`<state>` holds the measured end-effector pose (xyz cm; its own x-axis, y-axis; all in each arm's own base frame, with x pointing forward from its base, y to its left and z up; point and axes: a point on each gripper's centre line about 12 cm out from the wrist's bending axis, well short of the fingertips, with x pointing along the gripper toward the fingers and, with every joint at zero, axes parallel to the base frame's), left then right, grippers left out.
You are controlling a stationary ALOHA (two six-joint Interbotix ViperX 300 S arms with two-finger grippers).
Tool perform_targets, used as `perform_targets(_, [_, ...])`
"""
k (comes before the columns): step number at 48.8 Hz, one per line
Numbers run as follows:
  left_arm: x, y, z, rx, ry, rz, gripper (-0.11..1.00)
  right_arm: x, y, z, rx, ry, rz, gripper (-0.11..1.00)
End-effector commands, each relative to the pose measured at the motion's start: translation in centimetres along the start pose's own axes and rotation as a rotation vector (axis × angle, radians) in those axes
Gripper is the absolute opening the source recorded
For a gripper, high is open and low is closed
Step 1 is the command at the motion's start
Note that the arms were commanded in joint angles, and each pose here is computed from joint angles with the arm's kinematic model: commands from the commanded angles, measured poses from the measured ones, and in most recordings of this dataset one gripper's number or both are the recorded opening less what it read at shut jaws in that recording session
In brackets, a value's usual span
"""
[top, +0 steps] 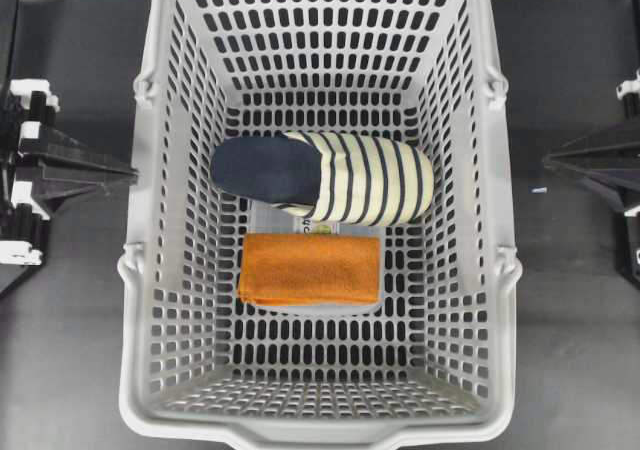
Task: Pick up the orange cloth from the shopping basket with the left arm.
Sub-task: 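Move the left gripper over the basket toward the orange cloth, then lower the open left gripper onto the orange cloth's edge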
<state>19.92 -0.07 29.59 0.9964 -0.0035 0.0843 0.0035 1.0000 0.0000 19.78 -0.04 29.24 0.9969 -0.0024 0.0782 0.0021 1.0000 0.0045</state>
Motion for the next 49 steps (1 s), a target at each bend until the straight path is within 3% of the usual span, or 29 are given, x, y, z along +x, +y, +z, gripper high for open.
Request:
perform_targets(1, [0.5,-0.3,2.0,0.003,-0.034,-0.017,0.06,0.3,0.1,0.5,0.013,-0.014,0.004,0.0])
perform_targets(10, [1.7,-0.3,4.2,-0.064,0.057,-0.012,0.0,0.3,0.1,0.2,0.063,0.019,0.001,0.0])
perform_targets(26, [5.0,-0.7,7.3,-0.055,0.301,-0.014,0.0,0.5,0.1,0.0,0.125,0.101,-0.005,0.02])
perform_targets(40, [8.5,-1.2,7.7,-0.068,0.45,-0.015,0.0,0.5,0.1,0.3,0.129,0.127,-0.004,0.77])
perform_targets(43, [9.4,-1.4,7.8,-0.068,0.462,-0.019,0.0,0.5,0.1,0.4,0.13,0.131,-0.004,0.81])
perform_targets(49, [10.9,-1.8,7.5,-0.057,0.505,-0.028,0.0,0.5,0.1,0.5,0.129,0.126,-0.004,0.75])
